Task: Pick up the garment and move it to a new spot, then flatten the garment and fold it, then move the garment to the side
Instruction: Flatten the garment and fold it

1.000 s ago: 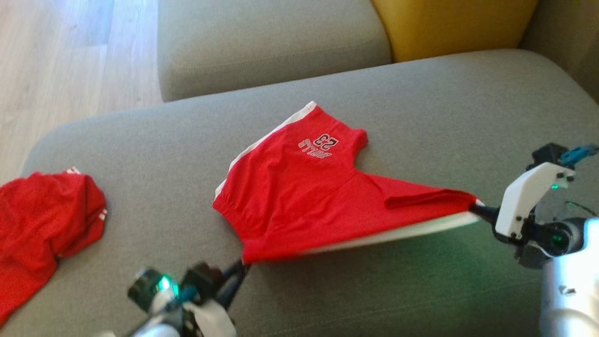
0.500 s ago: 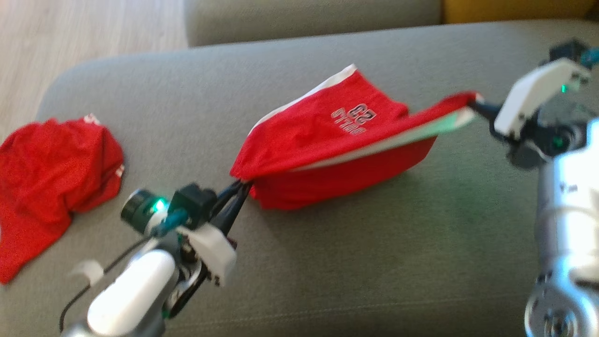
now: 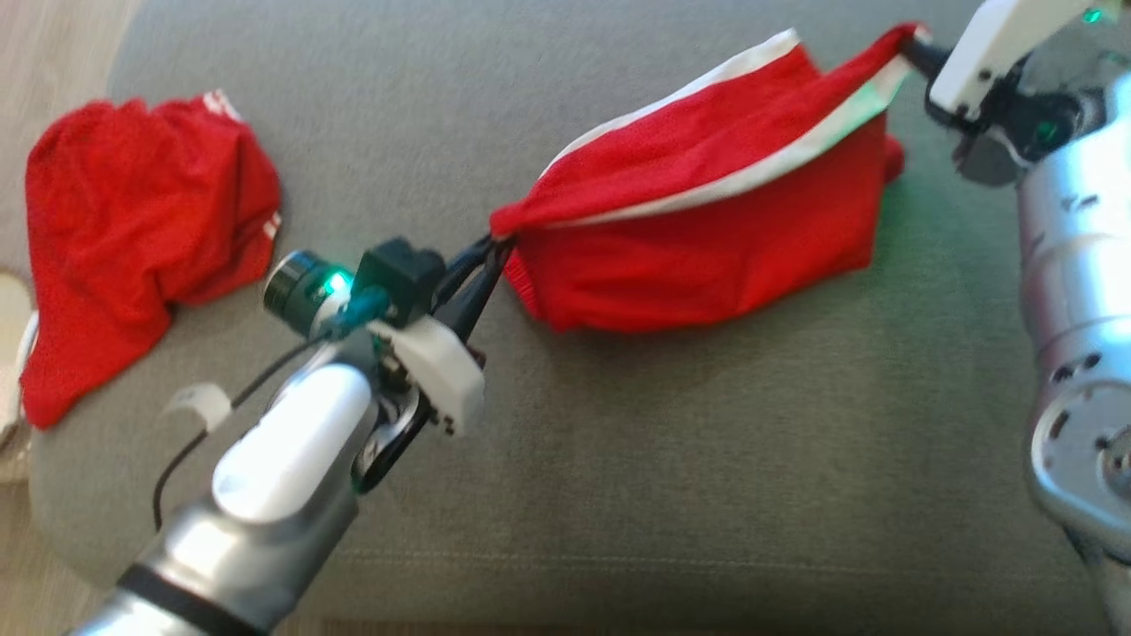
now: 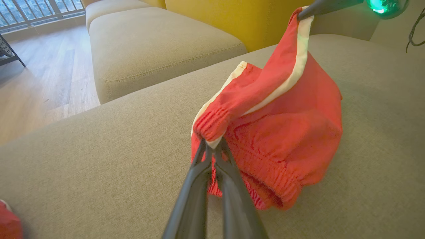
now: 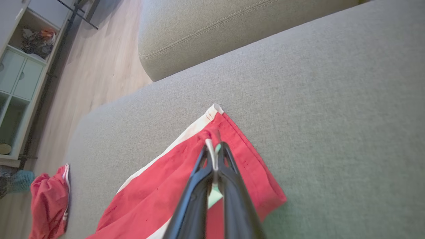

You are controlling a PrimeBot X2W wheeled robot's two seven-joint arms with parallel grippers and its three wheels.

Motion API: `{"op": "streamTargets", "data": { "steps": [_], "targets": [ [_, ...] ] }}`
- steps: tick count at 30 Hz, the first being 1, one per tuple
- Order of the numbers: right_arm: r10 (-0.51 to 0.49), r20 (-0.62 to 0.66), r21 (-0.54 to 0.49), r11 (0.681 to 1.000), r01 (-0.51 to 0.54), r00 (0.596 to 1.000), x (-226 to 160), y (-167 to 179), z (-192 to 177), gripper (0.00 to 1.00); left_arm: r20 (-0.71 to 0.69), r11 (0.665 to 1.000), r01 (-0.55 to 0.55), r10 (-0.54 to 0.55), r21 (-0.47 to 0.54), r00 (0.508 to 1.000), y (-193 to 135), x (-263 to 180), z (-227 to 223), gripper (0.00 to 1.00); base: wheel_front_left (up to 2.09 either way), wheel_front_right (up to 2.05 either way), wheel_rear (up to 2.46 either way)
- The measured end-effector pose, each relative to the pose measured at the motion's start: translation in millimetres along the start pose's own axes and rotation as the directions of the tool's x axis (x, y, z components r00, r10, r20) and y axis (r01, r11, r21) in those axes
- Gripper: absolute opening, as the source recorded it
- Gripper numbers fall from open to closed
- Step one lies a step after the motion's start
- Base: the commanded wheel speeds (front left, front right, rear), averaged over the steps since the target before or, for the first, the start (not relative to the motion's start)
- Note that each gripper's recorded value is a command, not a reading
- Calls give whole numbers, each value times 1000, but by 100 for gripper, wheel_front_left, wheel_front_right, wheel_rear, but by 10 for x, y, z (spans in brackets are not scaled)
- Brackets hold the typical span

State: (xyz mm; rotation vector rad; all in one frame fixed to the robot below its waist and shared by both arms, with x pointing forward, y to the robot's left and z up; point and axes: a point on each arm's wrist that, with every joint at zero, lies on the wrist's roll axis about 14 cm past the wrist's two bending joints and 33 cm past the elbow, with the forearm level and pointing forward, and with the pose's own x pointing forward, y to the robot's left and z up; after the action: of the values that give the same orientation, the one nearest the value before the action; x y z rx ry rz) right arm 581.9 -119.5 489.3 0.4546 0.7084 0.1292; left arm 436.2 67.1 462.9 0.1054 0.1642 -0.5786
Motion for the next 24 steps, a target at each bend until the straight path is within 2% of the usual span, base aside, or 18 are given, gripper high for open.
{"op": "streamTargets", "data": {
  "steps": [9,24],
  "targets": [
    [-48,-17,-40,998,47,999,479,-25,-38,0,-53,998,-49,48,-28,997,241,185,-230,0,0,0,0],
    [-84,15,3,996,84,996,1003,-65,-52,0,-108,995,-75,67,-68,992,345,351,-517,0,0,0,0]
  ]
}}
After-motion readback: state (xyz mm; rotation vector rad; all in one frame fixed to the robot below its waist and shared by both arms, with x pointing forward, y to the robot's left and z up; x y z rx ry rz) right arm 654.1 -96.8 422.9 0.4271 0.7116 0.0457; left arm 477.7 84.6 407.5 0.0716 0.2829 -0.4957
